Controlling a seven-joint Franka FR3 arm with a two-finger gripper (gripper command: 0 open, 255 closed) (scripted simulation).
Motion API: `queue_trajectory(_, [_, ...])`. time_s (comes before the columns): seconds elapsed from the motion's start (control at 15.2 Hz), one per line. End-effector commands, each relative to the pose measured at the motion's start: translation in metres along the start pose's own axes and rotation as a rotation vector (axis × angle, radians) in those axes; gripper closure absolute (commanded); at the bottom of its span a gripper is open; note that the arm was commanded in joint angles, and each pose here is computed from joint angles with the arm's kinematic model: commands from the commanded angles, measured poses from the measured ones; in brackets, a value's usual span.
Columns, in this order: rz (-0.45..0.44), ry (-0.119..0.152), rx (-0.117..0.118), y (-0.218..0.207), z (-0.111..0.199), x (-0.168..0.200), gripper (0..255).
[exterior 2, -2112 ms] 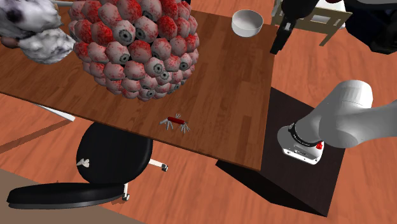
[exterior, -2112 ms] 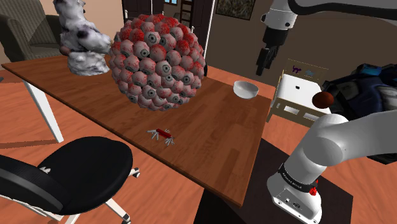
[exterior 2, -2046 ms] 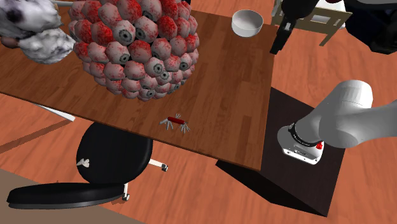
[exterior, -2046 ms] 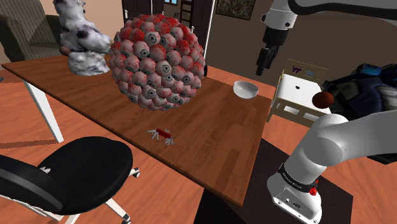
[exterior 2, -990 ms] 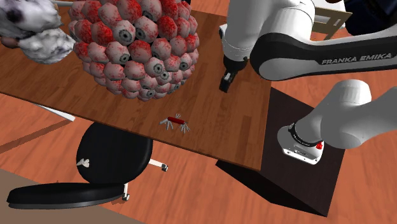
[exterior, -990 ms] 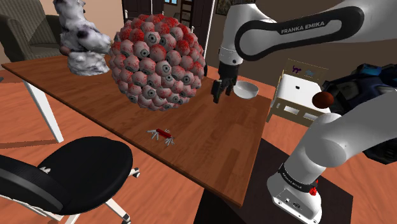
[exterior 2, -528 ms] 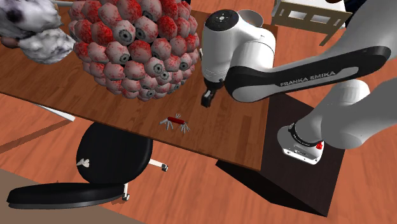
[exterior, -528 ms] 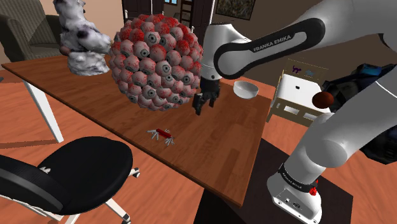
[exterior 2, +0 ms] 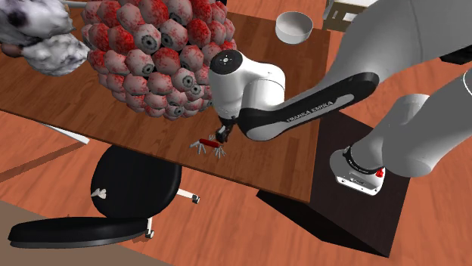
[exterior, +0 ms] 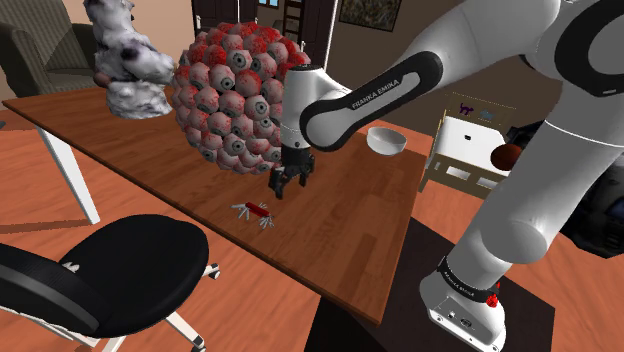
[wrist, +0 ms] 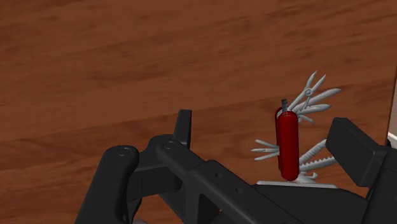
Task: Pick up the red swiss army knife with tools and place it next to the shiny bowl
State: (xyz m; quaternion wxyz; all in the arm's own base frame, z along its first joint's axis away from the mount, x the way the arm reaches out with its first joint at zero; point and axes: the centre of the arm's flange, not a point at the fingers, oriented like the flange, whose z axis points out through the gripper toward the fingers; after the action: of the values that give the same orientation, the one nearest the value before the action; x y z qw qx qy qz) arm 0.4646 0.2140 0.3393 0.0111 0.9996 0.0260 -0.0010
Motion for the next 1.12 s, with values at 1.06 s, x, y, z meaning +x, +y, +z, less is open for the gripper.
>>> queue_trajectory(1.06, [0.019, 0.003, 0.023, -0.061, 0.100, 0.045, 0])
